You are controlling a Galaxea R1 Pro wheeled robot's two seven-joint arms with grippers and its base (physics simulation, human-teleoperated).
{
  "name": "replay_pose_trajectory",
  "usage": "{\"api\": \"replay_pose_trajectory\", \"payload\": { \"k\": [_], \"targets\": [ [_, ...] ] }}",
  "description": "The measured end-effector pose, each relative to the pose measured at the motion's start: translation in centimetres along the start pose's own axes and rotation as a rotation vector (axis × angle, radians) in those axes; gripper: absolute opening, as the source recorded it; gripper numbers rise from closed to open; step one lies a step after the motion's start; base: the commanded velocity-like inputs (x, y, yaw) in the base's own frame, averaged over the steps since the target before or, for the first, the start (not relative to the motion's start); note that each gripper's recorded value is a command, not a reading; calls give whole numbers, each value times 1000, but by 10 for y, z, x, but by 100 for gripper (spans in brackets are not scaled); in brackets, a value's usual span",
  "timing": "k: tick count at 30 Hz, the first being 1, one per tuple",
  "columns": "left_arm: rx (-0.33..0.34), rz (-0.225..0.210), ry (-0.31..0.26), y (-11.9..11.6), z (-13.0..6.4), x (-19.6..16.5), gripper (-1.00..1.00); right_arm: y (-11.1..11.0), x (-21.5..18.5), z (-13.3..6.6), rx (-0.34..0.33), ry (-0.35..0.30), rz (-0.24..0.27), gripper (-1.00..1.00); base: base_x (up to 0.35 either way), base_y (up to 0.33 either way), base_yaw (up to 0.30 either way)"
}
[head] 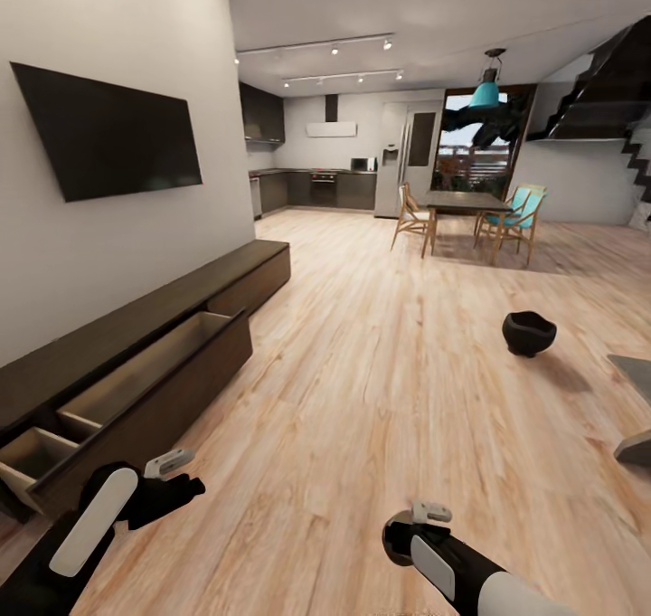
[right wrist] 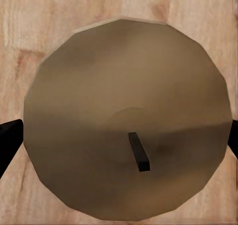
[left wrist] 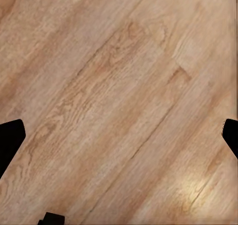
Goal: Place each of the two pumpkins and all three candles from the living room inside a cabinet in the living room (use any cabinet), then make sure every cabinet is closed, and position the cauldron so it is next to a table in the living room.
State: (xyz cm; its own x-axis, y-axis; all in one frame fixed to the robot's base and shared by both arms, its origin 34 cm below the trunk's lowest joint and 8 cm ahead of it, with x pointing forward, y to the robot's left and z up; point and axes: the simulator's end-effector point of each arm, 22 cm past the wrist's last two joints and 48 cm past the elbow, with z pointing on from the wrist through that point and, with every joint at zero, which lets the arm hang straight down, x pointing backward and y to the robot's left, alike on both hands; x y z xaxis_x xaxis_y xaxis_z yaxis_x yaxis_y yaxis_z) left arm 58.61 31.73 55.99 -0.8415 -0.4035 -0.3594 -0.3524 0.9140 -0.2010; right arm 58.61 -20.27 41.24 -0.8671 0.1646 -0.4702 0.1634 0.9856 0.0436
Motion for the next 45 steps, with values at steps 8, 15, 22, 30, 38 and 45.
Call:
{"api": "replay_pose_trajectory", "payload": {
  "k": [8, 15, 22, 30, 38, 45],
  "targets": [
    [0, 0, 0, 0, 0, 0, 100, 1, 0, 0, -1, 1, 0, -100, 0, 0, -251],
    [0, 0, 3, 0, 1, 1, 100, 1, 1, 0, -1, 3, 0, -100, 0, 0, -237],
    [1, 0, 6, 0, 2, 2, 100, 0, 2, 1, 0, 5, 0, -100, 1, 0, -235],
    [-2, 0, 7, 1, 2, 2, 100, 1, 3, 2, -2, 8, 0, -100, 200, -22, -112],
    [-3, 0, 6, 1, 2, 2, 100, 2, 3, 2, -3, 7, -1, -100, 319, -2, -3],
    [-4, 0, 6, 1, 2, 2, 100, 2, 3, 2, -2, 7, -1, -100, 322, -51, -4]
  ]
}}
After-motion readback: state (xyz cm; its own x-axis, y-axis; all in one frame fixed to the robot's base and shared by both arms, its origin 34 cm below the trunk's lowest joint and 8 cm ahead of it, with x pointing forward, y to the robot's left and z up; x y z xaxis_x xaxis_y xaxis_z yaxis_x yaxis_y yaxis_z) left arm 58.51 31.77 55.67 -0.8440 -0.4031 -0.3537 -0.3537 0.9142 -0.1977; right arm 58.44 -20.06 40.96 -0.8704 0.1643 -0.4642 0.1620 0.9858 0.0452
